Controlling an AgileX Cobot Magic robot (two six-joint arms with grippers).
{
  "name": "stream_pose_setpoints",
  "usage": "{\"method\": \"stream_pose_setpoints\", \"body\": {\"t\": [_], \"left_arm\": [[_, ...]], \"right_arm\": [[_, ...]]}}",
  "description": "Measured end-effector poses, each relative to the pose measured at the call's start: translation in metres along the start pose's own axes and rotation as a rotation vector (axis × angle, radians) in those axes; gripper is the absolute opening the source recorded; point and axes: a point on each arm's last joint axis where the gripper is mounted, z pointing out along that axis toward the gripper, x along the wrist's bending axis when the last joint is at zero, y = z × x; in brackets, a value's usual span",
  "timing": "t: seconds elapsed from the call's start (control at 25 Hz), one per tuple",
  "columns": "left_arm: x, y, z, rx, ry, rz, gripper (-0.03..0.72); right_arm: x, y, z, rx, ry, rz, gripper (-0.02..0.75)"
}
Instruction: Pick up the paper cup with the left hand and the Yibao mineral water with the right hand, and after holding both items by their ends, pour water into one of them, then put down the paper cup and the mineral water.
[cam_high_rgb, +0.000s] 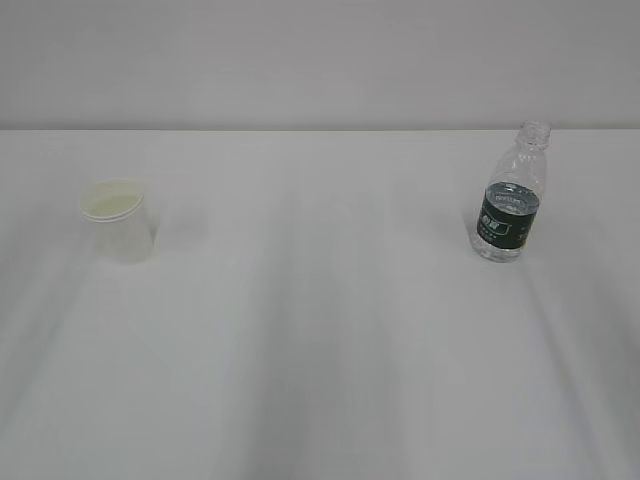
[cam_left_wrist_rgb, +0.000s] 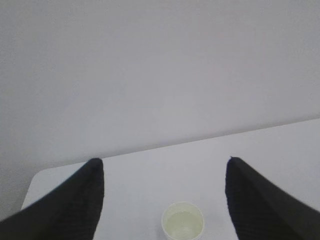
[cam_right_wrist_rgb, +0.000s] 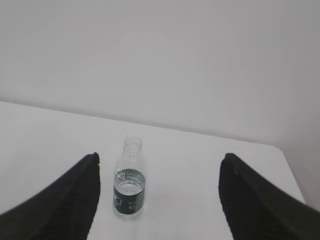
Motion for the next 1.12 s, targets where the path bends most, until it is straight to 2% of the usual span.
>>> {"method": "stream_pose_setpoints", "body": {"t": [0.56,0.8,1.12], "left_arm": [[0.001,0.025,-0.016,0.134,-0.010,0.001,0.531],[-0.001,0.028,-0.021,0.192,-0.030,-0.027,0.530],[-0.003,0.037,-0.030,0.226,-0.061,-0.064,0.530]], "right_arm": [[-0.003,0.027,-0.021,0.098,0.019,0.042,0.561],[-0.004,0.029,-0.028,0.161,0.022,0.055,0.561],[-0.009,0.031,-0.037,0.252,-0.019,0.084,0.561]]}}
